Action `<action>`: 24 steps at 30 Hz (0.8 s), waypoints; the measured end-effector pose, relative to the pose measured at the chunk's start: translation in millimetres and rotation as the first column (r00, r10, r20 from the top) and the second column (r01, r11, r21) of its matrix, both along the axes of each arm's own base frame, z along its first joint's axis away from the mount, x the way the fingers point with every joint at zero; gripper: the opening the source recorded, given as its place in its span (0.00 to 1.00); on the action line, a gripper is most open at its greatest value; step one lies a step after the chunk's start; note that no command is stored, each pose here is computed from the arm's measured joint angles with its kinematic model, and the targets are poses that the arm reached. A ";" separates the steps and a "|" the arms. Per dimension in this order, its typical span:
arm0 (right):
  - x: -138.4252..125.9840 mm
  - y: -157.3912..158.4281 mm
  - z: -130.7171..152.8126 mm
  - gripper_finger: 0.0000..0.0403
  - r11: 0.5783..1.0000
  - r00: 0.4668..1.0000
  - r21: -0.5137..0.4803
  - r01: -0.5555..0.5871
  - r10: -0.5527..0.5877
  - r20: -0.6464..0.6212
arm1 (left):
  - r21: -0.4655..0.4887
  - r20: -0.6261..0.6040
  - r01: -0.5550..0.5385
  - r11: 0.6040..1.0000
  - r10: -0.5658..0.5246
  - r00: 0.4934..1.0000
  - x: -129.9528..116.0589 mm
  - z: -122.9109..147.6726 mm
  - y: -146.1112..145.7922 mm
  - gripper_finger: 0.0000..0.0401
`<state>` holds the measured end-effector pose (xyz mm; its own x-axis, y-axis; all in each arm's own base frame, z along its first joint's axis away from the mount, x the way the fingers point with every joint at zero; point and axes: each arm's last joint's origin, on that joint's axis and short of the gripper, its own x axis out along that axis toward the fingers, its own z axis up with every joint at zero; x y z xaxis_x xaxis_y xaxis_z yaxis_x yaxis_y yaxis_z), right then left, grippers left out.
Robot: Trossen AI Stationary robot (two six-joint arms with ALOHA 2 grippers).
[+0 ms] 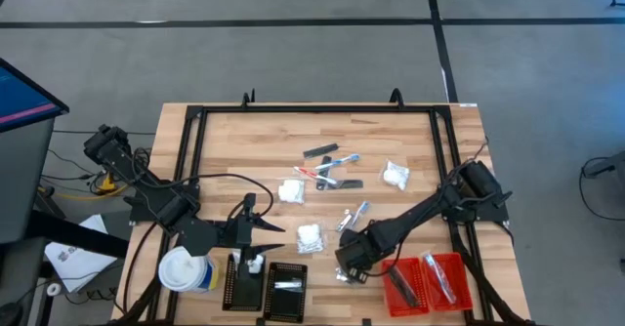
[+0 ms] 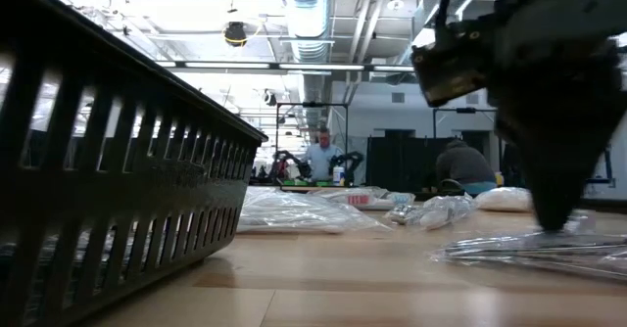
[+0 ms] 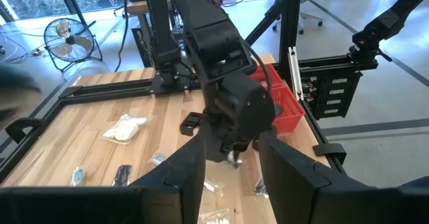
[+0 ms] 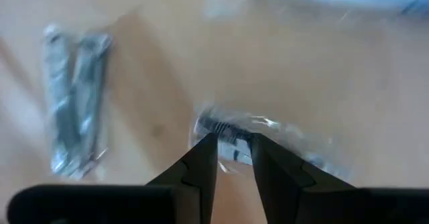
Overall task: Pick & Place Travel size toiletries
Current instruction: Put the nail cutter into the right black bin
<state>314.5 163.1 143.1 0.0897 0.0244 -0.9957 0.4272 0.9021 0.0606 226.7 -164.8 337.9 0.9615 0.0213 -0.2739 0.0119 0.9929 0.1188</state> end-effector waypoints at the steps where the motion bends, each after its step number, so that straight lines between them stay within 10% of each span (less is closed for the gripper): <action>1: 0.9 1.3 2.4 0.21 1.000 1.000 -0.028 -0.012 0.012 0.006 | 0.000 0.000 0.000 1.000 0.000 1.000 0.0 0.0 0.0 0.33; 12: 1.6 25.1 35.2 0.08 0.968 0.975 -0.127 -0.214 0.220 0.031 | 0.000 0.000 0.000 1.000 0.000 1.000 0.0 0.1 0.0 0.33; 24: -5.7 31.3 35.7 0.01 0.803 0.821 -0.184 -0.567 0.570 -0.045 | -0.004 0.006 -0.007 1.000 0.007 1.000 1.5 -2.9 1.6 0.33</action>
